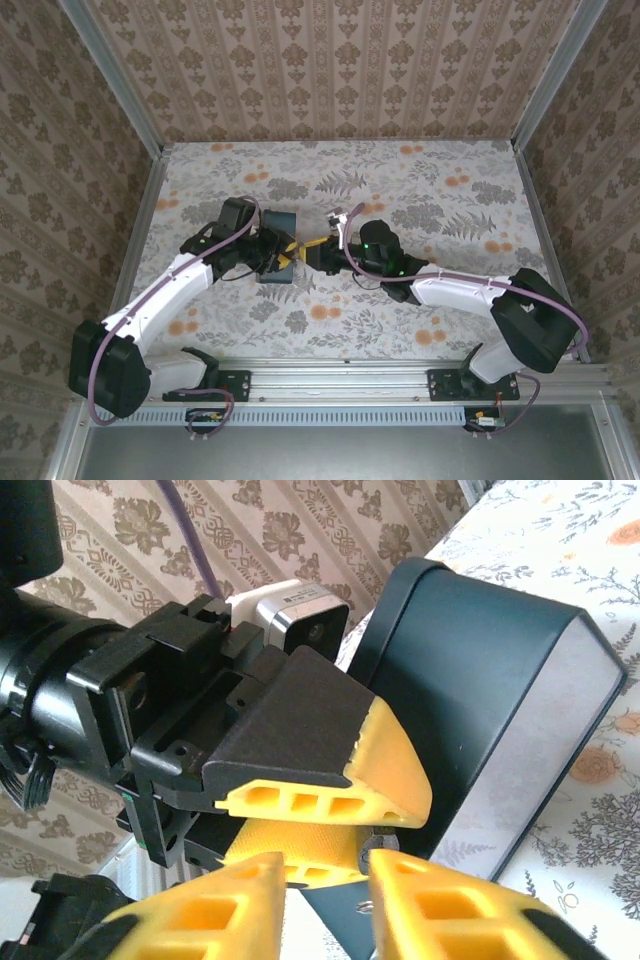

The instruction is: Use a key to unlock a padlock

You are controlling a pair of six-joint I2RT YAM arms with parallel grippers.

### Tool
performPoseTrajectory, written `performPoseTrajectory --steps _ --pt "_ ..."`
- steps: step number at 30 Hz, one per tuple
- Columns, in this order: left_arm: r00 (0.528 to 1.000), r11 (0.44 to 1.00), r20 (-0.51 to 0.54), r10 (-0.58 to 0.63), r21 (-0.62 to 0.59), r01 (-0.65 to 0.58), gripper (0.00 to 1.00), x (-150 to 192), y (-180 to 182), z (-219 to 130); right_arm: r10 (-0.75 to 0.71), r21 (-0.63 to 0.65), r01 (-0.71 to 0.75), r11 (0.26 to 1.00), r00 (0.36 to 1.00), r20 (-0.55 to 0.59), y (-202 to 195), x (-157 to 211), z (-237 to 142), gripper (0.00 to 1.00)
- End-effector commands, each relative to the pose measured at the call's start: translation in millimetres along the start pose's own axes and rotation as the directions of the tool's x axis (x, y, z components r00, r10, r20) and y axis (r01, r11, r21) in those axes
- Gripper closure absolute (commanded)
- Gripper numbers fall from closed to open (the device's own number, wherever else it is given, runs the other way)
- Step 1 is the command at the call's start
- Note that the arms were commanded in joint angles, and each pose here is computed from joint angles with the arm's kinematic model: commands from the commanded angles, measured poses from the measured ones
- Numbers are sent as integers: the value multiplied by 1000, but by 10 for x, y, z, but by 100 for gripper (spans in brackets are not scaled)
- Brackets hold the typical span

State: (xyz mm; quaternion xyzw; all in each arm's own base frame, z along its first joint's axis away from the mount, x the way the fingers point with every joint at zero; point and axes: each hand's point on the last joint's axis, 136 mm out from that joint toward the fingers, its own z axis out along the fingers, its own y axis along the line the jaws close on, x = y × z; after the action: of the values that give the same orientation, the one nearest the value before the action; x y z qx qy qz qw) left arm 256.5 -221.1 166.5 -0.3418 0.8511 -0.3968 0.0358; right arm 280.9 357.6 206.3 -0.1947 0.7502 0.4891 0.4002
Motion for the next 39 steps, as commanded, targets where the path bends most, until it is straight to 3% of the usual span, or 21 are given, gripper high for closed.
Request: performPoseTrajectory --steps 1,7,18,29,35,39 --pt "1000 999 -4 27 40 -27 92 14 -101 -78 17 -23 -18 1000 999 -35 -8 66 77 77" --pt "1000 999 -2 27 43 -27 93 10 -104 -87 45 -29 -46 999 997 -58 -71 152 186 80" --pt "999 998 -23 32 53 -31 93 33 -133 -60 68 -74 -71 995 997 -40 -22 96 277 99" --pt "991 995 -116 63 83 -53 93 255 -238 68 89 -149 -93 984 995 -36 129 -50 401 100" --pt "998 998 -14 55 43 -55 93 -76 -112 -197 -121 121 142 982 979 -165 -274 236 -25 61" --pt "998 998 -41 57 40 -56 92 -50 -110 -183 -331 225 375 899 920 -209 -479 237 -283 58"
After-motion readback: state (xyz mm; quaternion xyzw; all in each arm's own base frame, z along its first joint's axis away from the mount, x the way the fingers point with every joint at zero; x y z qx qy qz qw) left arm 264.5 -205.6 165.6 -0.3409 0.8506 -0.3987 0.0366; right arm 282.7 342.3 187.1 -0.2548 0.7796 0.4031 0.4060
